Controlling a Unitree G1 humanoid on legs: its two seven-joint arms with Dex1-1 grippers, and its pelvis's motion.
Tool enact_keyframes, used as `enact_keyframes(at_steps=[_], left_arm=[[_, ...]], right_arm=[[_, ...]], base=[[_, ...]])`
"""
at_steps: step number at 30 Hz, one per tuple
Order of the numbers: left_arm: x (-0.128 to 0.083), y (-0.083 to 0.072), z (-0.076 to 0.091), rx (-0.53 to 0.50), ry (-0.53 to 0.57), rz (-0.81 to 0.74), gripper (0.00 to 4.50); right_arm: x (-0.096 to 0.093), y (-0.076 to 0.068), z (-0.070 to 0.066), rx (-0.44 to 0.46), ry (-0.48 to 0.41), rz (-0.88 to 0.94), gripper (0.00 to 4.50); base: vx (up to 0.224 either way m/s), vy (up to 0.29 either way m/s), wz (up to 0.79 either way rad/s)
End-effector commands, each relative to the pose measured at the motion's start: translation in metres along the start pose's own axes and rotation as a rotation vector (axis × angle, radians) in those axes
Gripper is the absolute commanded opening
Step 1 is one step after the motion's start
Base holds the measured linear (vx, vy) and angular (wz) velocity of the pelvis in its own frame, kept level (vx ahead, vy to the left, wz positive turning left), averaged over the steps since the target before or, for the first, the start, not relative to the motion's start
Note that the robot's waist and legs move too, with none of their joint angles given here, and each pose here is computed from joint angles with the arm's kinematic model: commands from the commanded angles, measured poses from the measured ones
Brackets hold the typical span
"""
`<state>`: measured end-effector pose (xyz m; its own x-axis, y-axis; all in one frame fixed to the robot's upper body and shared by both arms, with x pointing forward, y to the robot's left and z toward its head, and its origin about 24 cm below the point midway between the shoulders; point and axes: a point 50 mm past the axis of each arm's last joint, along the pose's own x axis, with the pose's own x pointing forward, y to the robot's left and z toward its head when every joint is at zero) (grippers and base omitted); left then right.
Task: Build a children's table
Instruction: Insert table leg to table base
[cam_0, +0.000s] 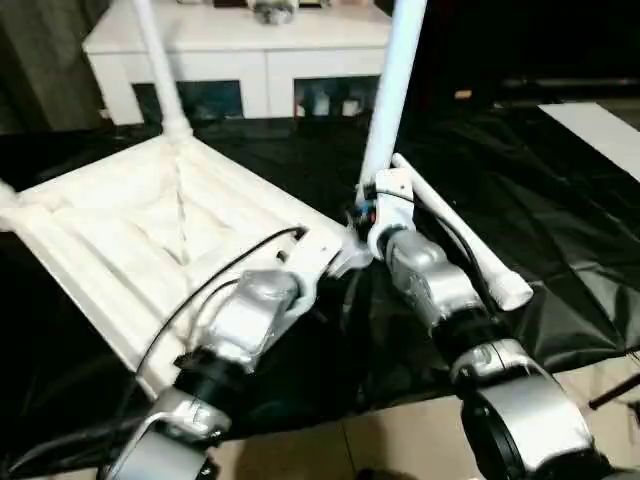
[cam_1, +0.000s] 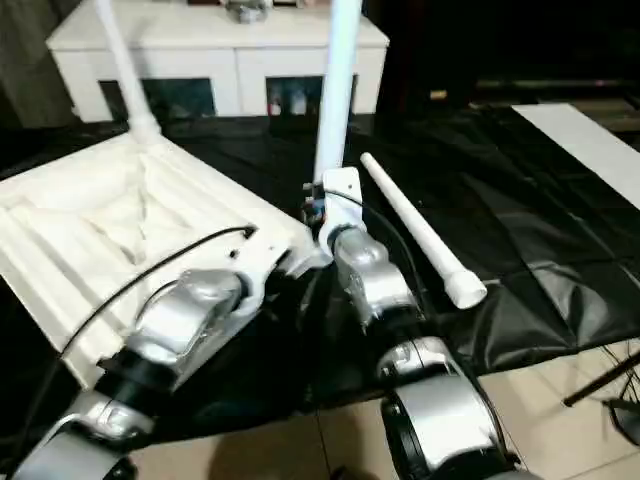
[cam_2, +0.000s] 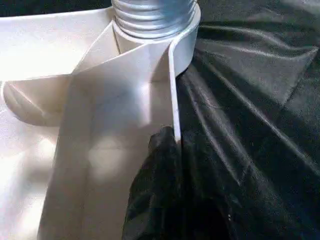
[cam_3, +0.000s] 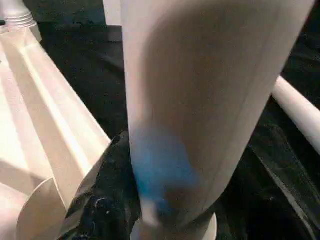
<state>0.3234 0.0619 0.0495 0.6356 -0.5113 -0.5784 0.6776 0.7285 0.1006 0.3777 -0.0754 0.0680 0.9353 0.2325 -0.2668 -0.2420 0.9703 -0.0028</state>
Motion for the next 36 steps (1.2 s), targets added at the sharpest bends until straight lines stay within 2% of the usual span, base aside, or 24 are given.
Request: enact_keyframes(at_steps=[1,6,7,8,10,12,14,16,17,21,24,25,26,28,36], left_arm=[[-0.007,-0.005,0.035,0.09,-0.133,-0.048,0.0],[-0.01,0.003,0.031,0.088,-0.121,-0.034,0.0],[-0.01,0.006,0.029,0.102,-0.122,-0.028,0.0],[-0.011,0.007,0.029,0.113,-0.124,-0.03,0.0],[-0.012,0.008,0.028,0.142,-0.134,-0.035,0.0],[-0.016,0.009,0.028,0.202,-0.16,-0.056,0.0],[-0.021,0.011,0.024,0.267,-0.16,-0.091,0.0],[-0.026,0.014,0.019,0.288,-0.146,-0.12,0.0],[-0.027,0.015,0.017,0.292,-0.143,-0.128,0.0],[-0.04,0.019,0.005,0.397,-0.147,-0.266,0.0],[-0.046,0.019,0.001,0.437,-0.147,-0.324,0.0],[-0.049,0.02,-0.003,0.464,-0.143,-0.351,0.0],[-0.049,0.02,-0.003,0.464,-0.143,-0.351,0.0],[-0.055,0.024,-0.006,0.508,-0.147,-0.381,0.0],[-0.064,0.025,-0.011,0.544,-0.167,-0.468,0.0]], right_arm=[[-0.013,-0.025,-0.071,-0.051,0.302,-0.138,1.84],[-0.009,-0.023,-0.062,-0.003,0.237,-0.114,1.84],[-0.006,-0.018,-0.049,0.041,0.156,-0.048,2.4],[-0.005,-0.017,-0.044,0.043,0.123,-0.027,2.54],[-0.004,-0.015,-0.031,0.05,0.049,0.025,2.6],[-0.003,-0.016,-0.018,0.056,-0.02,0.061,2.97],[-0.008,-0.017,-0.003,0.039,-0.114,0.156,2.97],[-0.014,-0.02,0.005,0.013,-0.161,0.238,3.09],[-0.016,-0.021,0.006,0.0,-0.17,0.261,3.34],[-0.049,-0.033,0.004,-0.11,-0.179,0.506,3.65],[-0.063,-0.035,0.002,-0.146,-0.168,0.596,3.89],[-0.075,-0.038,0.0,-0.181,-0.148,0.673,3.97],[-0.075,-0.038,0.0,-0.181,-0.148,0.673,4.09],[-0.093,-0.044,-0.007,-0.243,-0.093,0.771,4.25],[-0.107,-0.06,-0.024,-0.369,0.06,0.823,4.25]], base=[[0.0,0.0,0.0],[0.0,0.0,0.0],[0.0,0.0,0.0],[0.0,0.0,0.0],[0.026,-0.003,0.02],[0.059,-0.015,0.07],[0.061,-0.025,0.0],[0.069,-0.02,0.0],[0.07,-0.022,0.0],[0.013,-0.005,0.0],[0.0,0.0,0.0],[0.0,0.0,0.0],[0.0,0.0,0.0],[0.0,0.0,0.0],[0.0,0.0,0.0]])
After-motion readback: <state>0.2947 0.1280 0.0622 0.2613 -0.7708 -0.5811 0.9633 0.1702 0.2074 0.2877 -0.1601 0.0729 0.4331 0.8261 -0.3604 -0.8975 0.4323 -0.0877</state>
